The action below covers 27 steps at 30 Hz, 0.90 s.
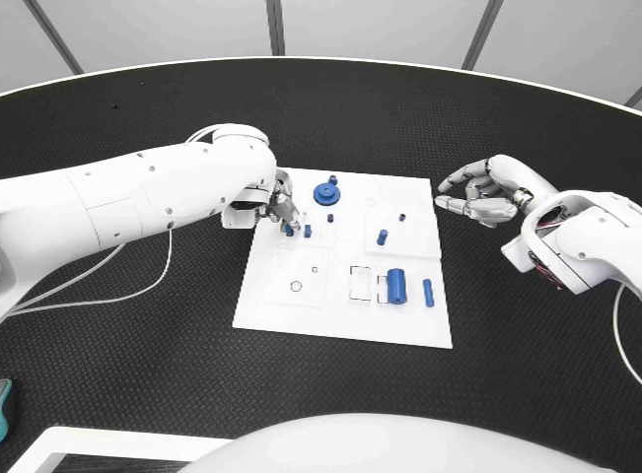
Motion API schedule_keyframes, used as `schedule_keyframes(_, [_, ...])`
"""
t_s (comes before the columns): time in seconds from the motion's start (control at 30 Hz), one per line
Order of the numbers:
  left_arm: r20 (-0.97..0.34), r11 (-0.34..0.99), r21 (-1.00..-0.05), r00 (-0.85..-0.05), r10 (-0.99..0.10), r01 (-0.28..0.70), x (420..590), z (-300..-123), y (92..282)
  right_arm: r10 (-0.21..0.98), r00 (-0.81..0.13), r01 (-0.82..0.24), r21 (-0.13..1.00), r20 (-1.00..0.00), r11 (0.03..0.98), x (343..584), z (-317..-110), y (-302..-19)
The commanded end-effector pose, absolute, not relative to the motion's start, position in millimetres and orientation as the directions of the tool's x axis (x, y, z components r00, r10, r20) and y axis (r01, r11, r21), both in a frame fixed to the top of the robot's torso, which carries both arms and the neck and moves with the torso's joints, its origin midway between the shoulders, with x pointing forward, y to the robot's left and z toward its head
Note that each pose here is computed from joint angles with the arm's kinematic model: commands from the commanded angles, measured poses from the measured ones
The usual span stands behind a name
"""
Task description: Assemble the parts on the task board
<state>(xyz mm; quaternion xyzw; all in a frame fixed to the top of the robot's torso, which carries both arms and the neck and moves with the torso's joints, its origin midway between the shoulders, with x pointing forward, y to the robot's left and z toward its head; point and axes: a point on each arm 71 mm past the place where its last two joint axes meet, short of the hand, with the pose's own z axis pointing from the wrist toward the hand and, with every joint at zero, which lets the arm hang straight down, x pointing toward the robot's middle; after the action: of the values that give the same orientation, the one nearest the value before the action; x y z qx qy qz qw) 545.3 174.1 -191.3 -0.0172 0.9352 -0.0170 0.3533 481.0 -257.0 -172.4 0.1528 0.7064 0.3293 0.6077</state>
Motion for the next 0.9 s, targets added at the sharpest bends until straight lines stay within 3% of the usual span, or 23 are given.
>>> schedule_keyframes(0.03, [-0.659,0.999,-0.042,-0.751,-0.042,-0.02,545.4,-191.5,174.1,0.616,-0.215,-0.184,0.651,-0.758,0.737,481.0,-172.4,-257.1])
schedule_keyframes(0.9, [-0.657,0.999,-0.035,-0.753,-0.043,-0.027,546.3,-191.9,176.6,0.616,-0.218,-0.183,0.651,-0.757,0.737,480.8,-174.1,-256.8])
